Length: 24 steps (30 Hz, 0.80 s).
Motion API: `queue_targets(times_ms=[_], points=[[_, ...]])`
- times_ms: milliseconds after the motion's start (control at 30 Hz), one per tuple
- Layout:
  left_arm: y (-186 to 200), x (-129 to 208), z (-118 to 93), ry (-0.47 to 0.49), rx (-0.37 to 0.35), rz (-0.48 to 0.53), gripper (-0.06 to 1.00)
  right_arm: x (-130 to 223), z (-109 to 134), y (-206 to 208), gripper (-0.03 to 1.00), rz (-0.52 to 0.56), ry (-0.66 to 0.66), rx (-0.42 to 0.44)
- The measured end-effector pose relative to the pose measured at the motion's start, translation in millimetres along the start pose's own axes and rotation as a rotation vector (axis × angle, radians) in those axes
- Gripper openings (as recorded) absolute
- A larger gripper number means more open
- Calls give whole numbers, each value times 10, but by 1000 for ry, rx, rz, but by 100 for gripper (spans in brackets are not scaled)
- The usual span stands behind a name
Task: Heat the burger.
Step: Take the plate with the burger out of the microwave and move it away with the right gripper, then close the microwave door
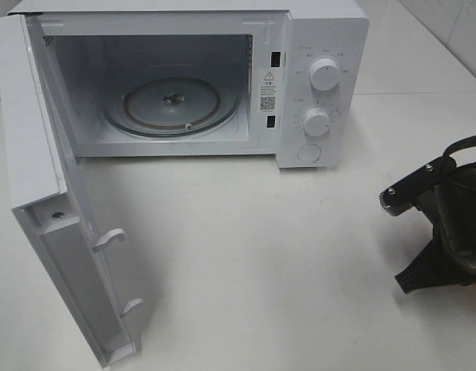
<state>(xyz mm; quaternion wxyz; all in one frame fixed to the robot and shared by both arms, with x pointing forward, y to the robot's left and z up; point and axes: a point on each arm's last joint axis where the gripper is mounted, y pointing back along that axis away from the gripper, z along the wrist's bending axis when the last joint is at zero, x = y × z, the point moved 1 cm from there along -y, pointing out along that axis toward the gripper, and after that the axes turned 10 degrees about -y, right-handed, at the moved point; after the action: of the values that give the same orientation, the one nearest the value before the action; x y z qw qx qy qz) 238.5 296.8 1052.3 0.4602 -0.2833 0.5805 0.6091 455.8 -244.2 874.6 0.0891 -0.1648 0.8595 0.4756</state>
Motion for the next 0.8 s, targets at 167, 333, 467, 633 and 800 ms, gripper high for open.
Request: queue_targets(times_ms=[167,333,467,633,800], points=[[0,0,0,0,0,0,98,3,-12,0,25,3,7,12],[0,0,0,0,0,0,98,47,14,2,43,46,18,-14],[0,0,0,0,0,0,98,78,35,5,53,77,40,-35],[0,0,0,0,0,0,98,127,51,20,62,126,46,-58],[0,0,0,0,0,0,98,129,5,156,63,130,23,-116]])
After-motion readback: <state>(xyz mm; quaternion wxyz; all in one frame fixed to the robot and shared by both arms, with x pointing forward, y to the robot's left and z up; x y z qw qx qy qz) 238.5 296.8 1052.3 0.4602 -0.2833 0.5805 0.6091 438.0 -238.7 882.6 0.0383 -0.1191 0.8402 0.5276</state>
